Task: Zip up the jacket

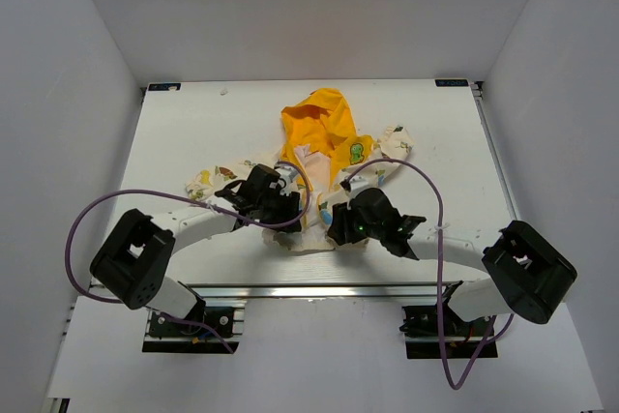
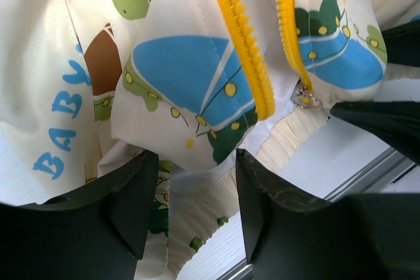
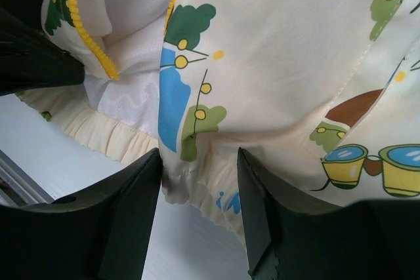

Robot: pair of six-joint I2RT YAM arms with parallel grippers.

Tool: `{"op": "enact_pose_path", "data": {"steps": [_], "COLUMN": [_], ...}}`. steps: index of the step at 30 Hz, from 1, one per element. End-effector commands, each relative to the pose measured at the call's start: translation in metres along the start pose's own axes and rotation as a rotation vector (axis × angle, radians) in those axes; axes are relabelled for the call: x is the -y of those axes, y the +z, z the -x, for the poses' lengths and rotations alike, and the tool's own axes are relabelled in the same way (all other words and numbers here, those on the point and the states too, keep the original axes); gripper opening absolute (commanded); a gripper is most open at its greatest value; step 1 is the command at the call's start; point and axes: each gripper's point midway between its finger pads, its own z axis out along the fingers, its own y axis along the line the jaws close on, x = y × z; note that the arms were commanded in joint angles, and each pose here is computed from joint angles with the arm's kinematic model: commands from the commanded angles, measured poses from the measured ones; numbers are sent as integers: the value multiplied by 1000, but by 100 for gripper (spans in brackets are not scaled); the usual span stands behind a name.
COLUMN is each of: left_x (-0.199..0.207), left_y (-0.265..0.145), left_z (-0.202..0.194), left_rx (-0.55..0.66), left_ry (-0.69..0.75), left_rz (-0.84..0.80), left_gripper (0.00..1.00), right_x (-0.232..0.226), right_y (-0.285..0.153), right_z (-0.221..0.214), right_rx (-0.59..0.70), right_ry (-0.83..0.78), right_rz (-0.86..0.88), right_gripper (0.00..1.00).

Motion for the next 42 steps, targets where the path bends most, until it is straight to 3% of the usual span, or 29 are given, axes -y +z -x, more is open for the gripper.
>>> {"op": "enact_pose_path", "data": {"steps": [1, 7, 10, 21, 24, 33, 36, 42], "left_x": [7, 7, 4, 4, 4, 11, 16, 28], "left_y": [2, 5, 6, 13, 13, 9, 4, -16], "left_z": [20, 23, 25, 23, 22, 27, 30, 41], "left_rx": [45, 51, 61, 53, 52, 73, 84, 132], "left_ry": [11, 5, -5, -24, -29, -27, -25, -8], "left_rz": [-14, -15, 7, 3, 0, -33, -50, -93], "left_gripper": [60, 59, 50, 36, 28, 8, 0, 0], "right_x": [-9, -12, -11, -10, -8, -3, -12, -38], "right_y": [0, -3, -2, 9, 11, 8, 7, -7], "right_z": [18, 24, 22, 9, 10, 19, 23, 54], "right_rx": [32, 31, 24, -16, -8, 23, 32, 110], "right_ry": [-21, -27, -30, 3, 18, 18, 8, -18], "right_rz": [15, 6, -2, -35, -50, -90, -42, 65], "right_gripper": [55, 56, 57, 57, 51, 2, 0, 0]}}
